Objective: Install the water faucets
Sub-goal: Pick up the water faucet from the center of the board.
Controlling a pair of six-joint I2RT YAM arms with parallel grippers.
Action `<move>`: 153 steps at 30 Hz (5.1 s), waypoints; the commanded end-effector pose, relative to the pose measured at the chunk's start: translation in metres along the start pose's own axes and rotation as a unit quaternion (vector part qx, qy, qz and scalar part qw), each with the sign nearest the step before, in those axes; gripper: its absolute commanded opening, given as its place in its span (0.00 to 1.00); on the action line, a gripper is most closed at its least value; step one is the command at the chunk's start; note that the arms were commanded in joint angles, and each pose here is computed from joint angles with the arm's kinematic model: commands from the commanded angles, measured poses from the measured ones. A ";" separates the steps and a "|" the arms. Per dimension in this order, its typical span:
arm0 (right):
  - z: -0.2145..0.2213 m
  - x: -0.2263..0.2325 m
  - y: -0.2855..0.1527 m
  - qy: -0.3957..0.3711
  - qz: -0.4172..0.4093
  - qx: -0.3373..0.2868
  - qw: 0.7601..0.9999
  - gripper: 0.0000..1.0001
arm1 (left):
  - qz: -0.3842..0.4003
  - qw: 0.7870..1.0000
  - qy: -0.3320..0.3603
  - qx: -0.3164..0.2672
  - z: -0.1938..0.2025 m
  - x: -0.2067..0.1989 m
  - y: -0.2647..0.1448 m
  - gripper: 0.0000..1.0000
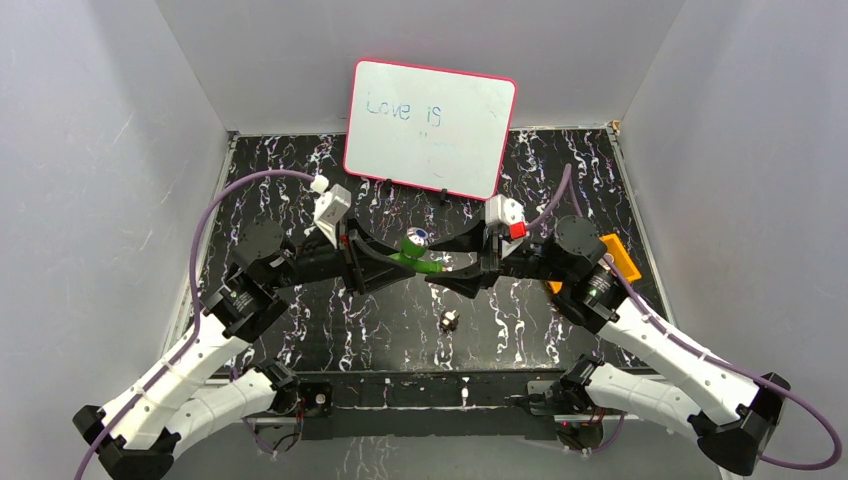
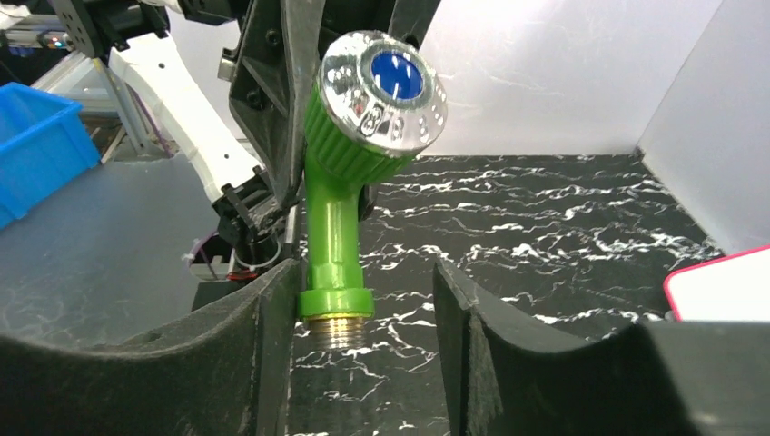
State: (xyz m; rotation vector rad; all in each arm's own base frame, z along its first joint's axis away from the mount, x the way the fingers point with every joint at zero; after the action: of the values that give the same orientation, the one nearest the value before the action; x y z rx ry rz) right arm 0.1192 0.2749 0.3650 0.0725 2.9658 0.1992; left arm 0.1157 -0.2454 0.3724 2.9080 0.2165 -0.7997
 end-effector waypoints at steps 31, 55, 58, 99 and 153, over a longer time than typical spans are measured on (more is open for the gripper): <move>-0.049 -0.007 0.005 0.047 0.013 -0.002 0.999 0.00 | -0.027 0.997 0.031 0.064 -0.007 -0.001 -0.001 0.48; -0.031 0.000 0.010 0.069 -0.035 0.069 0.995 0.00 | -0.026 0.994 0.055 0.096 -0.005 0.006 0.005 0.45; -0.032 0.001 0.011 0.071 -0.042 0.071 0.994 0.00 | -0.025 0.993 0.055 0.101 -0.004 0.007 0.005 0.45; -0.027 0.017 -0.004 0.075 -0.051 0.058 0.994 0.56 | 0.019 0.993 0.054 0.107 0.001 -0.001 0.008 0.00; -0.048 0.002 0.018 0.098 -0.053 0.044 0.993 0.00 | 0.022 0.988 0.017 0.149 0.015 0.007 0.013 0.00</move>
State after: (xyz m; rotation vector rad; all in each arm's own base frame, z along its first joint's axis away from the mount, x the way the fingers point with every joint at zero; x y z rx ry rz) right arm 0.1131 0.2761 0.3858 -0.0260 3.2447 -0.1011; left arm 0.1146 -0.2516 0.3440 3.2131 0.0659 -0.9246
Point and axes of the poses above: each gripper's point midway between its finger pads, its own y axis out along the fingers, its own x axis along the line the jaws close on, z = x × y, the point moved 3 cm from there along -y, back along the fingers, and after that the axes turned 6 degrees about -y, right-handed, at the moved point
